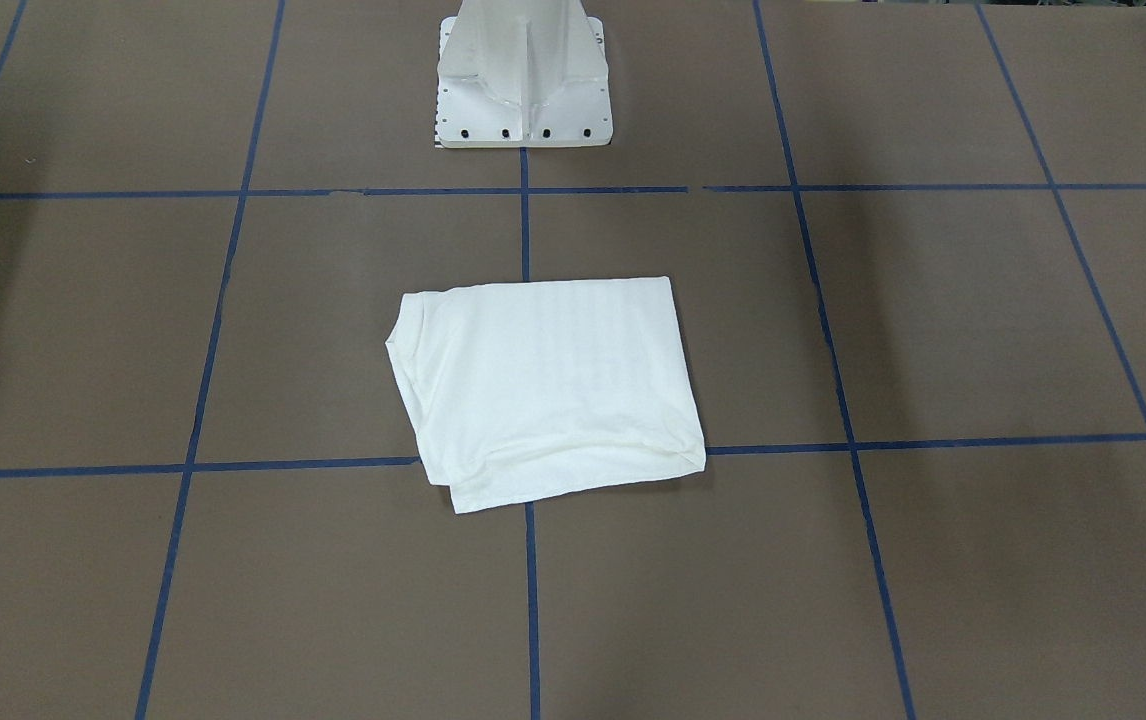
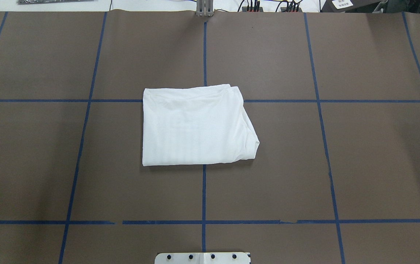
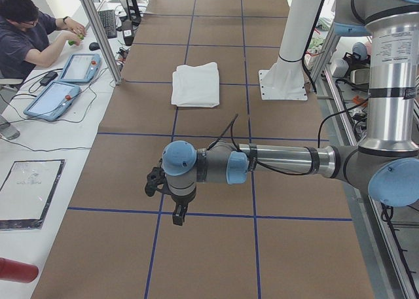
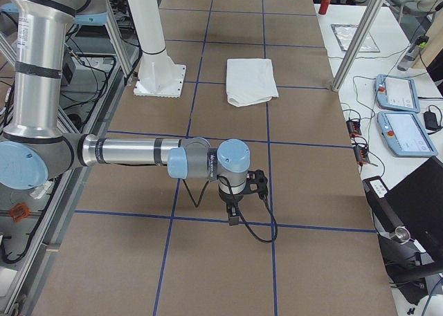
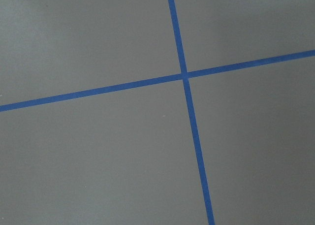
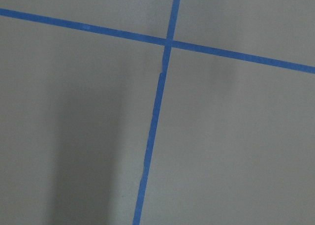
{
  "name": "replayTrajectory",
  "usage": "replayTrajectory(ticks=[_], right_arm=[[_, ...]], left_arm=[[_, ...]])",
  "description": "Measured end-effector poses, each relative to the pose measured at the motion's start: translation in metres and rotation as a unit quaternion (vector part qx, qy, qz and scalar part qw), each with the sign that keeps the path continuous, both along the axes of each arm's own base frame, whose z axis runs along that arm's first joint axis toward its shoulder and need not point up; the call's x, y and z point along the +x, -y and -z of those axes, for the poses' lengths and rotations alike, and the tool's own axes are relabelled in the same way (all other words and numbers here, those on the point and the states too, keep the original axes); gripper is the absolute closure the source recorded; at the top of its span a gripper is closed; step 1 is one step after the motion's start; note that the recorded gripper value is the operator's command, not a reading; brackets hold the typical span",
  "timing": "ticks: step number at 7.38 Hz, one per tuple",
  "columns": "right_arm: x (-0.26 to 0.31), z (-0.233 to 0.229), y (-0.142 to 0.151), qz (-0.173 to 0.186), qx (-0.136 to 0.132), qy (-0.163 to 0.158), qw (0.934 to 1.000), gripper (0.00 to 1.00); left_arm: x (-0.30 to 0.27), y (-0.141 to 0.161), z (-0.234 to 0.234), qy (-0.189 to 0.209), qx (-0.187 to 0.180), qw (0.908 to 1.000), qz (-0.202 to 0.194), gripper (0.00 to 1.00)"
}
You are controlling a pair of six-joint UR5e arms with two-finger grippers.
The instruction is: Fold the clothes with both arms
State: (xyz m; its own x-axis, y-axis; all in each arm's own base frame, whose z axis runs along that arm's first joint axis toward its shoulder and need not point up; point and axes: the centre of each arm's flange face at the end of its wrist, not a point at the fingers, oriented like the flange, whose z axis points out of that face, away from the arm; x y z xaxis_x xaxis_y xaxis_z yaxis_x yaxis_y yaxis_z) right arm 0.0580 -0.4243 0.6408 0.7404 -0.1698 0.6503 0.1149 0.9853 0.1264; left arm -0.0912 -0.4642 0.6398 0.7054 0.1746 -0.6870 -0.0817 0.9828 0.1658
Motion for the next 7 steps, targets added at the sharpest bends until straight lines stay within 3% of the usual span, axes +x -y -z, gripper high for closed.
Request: replayTrajectory(ticks=[7], right_arm=[[-0.0002,0.0058,0.0037,-0.006,0.011,0.001,0.9999,0.00]], left_arm=[[0.0001,0.0001,0.0005,0.000,0.001,1.0000,0.000,0.00]])
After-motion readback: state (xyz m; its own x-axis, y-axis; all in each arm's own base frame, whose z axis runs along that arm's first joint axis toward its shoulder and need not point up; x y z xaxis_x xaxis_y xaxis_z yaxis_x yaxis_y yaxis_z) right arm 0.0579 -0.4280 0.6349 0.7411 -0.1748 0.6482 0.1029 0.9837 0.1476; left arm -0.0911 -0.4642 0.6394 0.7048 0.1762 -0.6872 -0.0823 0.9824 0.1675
